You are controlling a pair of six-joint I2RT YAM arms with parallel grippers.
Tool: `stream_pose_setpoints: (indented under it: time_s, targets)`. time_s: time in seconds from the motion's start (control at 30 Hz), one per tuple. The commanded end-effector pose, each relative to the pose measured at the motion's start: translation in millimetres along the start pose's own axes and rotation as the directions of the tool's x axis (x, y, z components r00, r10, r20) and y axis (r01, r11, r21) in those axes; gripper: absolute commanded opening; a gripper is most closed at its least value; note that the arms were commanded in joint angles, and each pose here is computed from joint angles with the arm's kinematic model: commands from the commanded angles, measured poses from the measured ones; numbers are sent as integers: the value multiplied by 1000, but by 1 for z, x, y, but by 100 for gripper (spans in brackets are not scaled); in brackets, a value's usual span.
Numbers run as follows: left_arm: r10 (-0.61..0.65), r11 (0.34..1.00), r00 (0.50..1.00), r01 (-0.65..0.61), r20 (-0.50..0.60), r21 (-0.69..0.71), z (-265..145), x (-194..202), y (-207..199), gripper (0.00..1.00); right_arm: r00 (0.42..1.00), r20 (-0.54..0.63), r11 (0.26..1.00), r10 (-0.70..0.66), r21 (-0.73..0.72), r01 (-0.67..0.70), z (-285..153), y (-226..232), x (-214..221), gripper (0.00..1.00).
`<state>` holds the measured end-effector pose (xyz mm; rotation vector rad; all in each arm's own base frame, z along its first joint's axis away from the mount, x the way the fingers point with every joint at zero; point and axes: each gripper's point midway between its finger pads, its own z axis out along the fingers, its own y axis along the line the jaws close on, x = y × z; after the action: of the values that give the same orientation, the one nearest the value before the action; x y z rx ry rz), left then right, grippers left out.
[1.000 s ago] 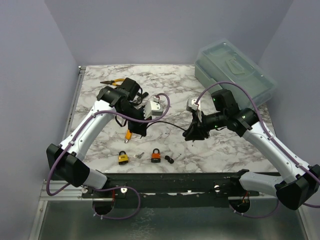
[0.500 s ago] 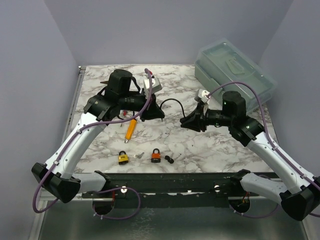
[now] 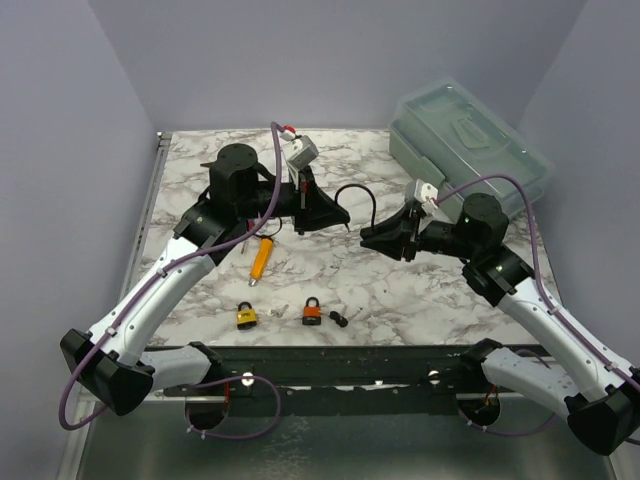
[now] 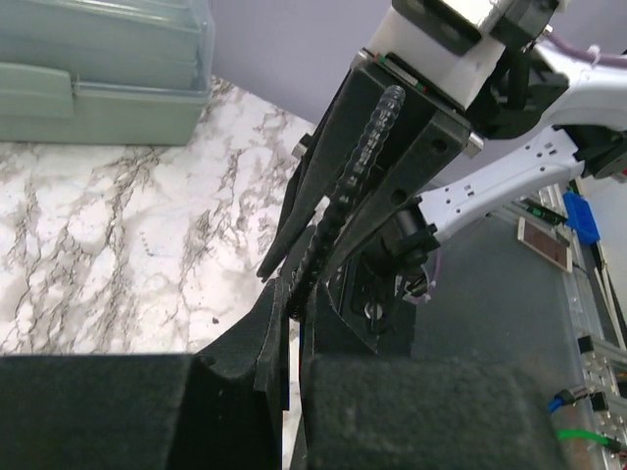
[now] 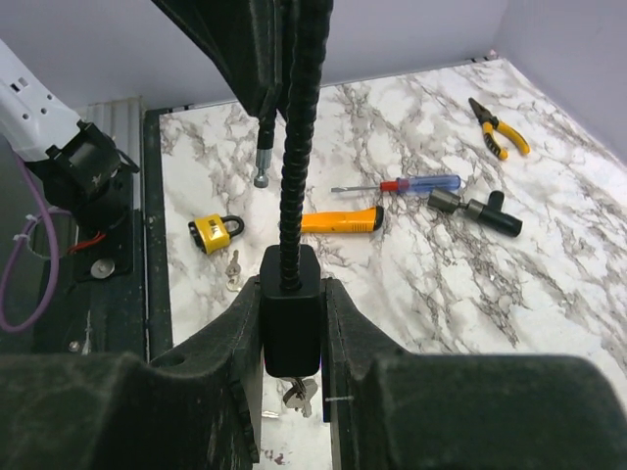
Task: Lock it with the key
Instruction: Lock the lock.
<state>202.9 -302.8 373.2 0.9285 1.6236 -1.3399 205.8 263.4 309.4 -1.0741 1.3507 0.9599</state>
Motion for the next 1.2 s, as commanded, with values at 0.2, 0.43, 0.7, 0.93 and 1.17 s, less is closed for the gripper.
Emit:
stream_pose_setpoints:
  time_s: [0.2, 0.43, 0.7, 0.93, 1.17]
  targets:
    - [-41, 997, 995, 35, 92, 67, 13, -24, -12, 0, 994, 99, 998, -52, -29, 55, 2, 5, -23, 0]
    - [-39, 996, 996, 32, 85, 83, 19, -20, -12, 0, 994, 107, 998, -38, -36, 42, 4, 5, -26, 0]
    - [-38, 995, 997, 32, 71, 91, 23, -14, -11, 0, 995, 98, 998, -26, -56, 32, 5, 7, -22, 0]
    - [-43, 995, 998, 39, 52, 88, 24, -1, -8, 0, 994, 112, 1000, 18, -26, -15, 7, 1, -29, 0]
    - [-26, 996, 999, 24, 30, 89, 26, 9, -8, 0, 986, 148, 997, 77, -1, -78, 10, -5, -43, 0]
